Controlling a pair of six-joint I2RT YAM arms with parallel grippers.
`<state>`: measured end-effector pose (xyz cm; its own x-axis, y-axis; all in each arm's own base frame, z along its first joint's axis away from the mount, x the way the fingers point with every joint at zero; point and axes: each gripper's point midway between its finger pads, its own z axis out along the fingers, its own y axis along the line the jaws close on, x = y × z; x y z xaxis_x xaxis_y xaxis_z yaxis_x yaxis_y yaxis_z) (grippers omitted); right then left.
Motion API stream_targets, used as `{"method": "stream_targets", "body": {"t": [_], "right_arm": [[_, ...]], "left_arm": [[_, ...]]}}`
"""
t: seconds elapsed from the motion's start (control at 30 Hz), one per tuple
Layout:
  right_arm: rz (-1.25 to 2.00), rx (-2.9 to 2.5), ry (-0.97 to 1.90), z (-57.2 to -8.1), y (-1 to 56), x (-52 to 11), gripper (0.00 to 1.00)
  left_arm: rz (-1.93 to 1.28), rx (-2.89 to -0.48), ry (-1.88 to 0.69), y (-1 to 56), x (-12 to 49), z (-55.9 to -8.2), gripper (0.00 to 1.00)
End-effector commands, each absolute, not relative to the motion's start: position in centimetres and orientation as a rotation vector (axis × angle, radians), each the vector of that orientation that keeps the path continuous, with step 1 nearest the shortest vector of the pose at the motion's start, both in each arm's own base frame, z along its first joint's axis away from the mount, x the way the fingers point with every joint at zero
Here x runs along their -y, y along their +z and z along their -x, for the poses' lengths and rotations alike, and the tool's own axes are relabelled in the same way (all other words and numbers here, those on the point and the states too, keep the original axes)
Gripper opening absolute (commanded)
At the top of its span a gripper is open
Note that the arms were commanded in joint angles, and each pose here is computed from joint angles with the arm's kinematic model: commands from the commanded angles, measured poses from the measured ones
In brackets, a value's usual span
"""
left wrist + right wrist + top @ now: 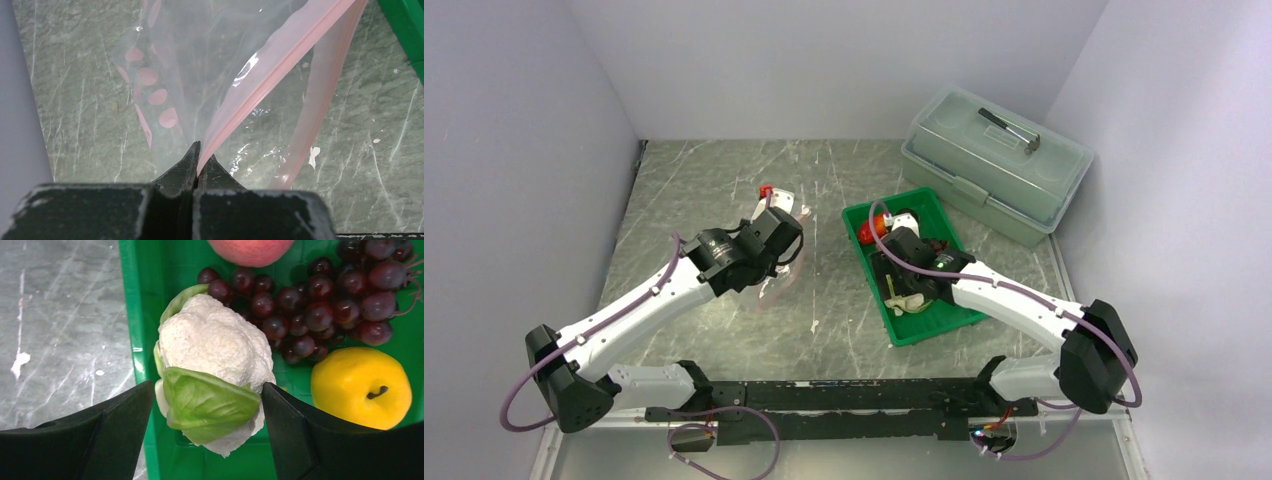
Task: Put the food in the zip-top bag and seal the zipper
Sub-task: Pick up the fake vegetable from the bin.
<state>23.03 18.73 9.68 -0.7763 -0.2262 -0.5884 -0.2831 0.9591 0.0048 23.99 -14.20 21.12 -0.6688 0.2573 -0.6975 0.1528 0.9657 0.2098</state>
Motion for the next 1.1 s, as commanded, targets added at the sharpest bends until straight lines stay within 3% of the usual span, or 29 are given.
{"method": "stream_targets", "body": {"t": [0.0,0.07,0.33,0.43,0.6,1.07], "right_arm": [[0.334,-2.475,0.070,-23.7,9.7,-18.2,0.80],[0.326,-2.472,0.052,-23.7,9.7,-17.9,0.74],[0.274,-2.445,0.038,-24.0,10.6,-17.4,0.23],[0.260,-2.415,0.058,-24.1,11.8,-17.3,0.11],[0.229,-2.357,0.137,-24.1,14.6,-17.7,0.07],[0.174,-2.201,0.328,-23.5,21.2,-18.1,0.09]], "left_arm": [[-0.267,-2.283,0.132,22.0,14.2,-24.1,0.00],[-0.265,-2.285,0.133,22.0,14.1,-24.1,0.00],[-0.260,-2.285,0.135,21.9,13.9,-24.0,0.00],[-0.257,-2.283,0.133,21.9,13.8,-24.0,0.00],[-0.253,-2.282,0.127,22.0,13.9,-24.0,0.00],[-0.261,-2.297,0.094,21.7,14.7,-24.1,0.00]]}}
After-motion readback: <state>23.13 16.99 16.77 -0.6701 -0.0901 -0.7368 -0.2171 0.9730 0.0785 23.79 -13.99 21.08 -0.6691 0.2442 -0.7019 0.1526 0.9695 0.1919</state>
